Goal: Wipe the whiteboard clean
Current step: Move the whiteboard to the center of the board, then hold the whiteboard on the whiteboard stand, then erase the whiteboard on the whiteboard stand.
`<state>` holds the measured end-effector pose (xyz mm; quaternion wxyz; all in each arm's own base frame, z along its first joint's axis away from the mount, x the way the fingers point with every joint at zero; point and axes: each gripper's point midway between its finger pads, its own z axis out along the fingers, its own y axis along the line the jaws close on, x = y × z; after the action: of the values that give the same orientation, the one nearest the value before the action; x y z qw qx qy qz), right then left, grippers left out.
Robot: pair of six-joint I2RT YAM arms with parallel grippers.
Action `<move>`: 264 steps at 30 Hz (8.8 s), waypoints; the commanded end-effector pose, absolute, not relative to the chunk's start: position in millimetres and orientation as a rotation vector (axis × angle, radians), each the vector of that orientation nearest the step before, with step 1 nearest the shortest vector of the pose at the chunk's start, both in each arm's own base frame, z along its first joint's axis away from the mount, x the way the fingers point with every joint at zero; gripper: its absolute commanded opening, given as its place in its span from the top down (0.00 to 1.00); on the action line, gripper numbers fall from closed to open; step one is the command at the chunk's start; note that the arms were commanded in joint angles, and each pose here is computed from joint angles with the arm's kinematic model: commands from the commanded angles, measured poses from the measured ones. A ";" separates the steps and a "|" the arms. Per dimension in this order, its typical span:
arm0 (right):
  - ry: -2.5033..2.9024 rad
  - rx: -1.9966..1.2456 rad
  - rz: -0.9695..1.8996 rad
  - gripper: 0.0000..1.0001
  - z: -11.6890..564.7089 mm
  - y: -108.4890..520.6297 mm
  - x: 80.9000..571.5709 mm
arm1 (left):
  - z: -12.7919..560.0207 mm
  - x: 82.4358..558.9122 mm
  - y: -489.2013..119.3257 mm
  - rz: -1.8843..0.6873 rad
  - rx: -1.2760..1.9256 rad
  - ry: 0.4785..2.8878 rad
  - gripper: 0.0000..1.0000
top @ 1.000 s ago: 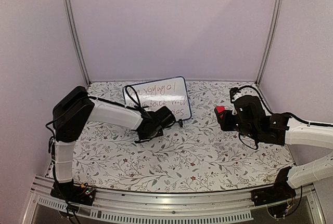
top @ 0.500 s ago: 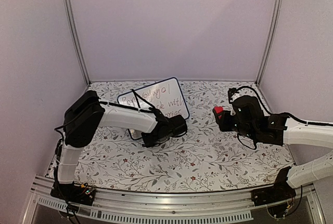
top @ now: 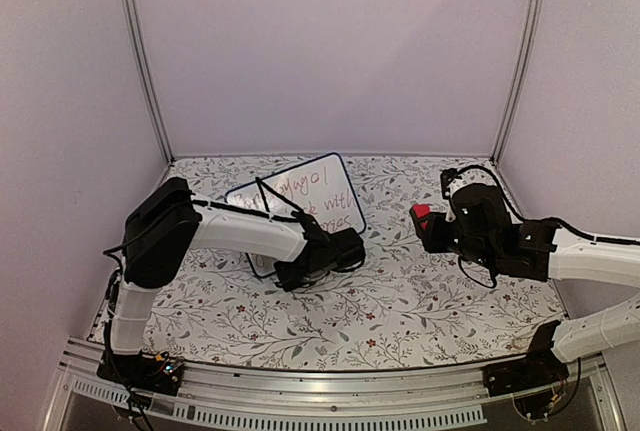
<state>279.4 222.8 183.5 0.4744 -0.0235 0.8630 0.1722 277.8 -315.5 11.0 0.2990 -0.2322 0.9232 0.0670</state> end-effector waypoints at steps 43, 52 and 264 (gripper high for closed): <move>2.090 -0.040 0.380 0.74 181.1 206.8 275.5 | 90.3 210.2 -365.6 -0.022 -0.063 2.390 0.00; 2.109 -0.072 0.401 0.74 173.5 213.9 274.4 | 186.6 252.5 -329.2 -0.281 0.120 2.296 0.00; 2.006 -0.874 0.469 0.75 122.2 504.3 247.4 | 171.0 324.2 -280.5 -1.134 0.374 2.317 1.00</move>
<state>254.6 523.8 159.2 0.4759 -0.3379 0.7825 0.2170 332.6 -269.4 167.9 0.2745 0.1246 0.8656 -0.3999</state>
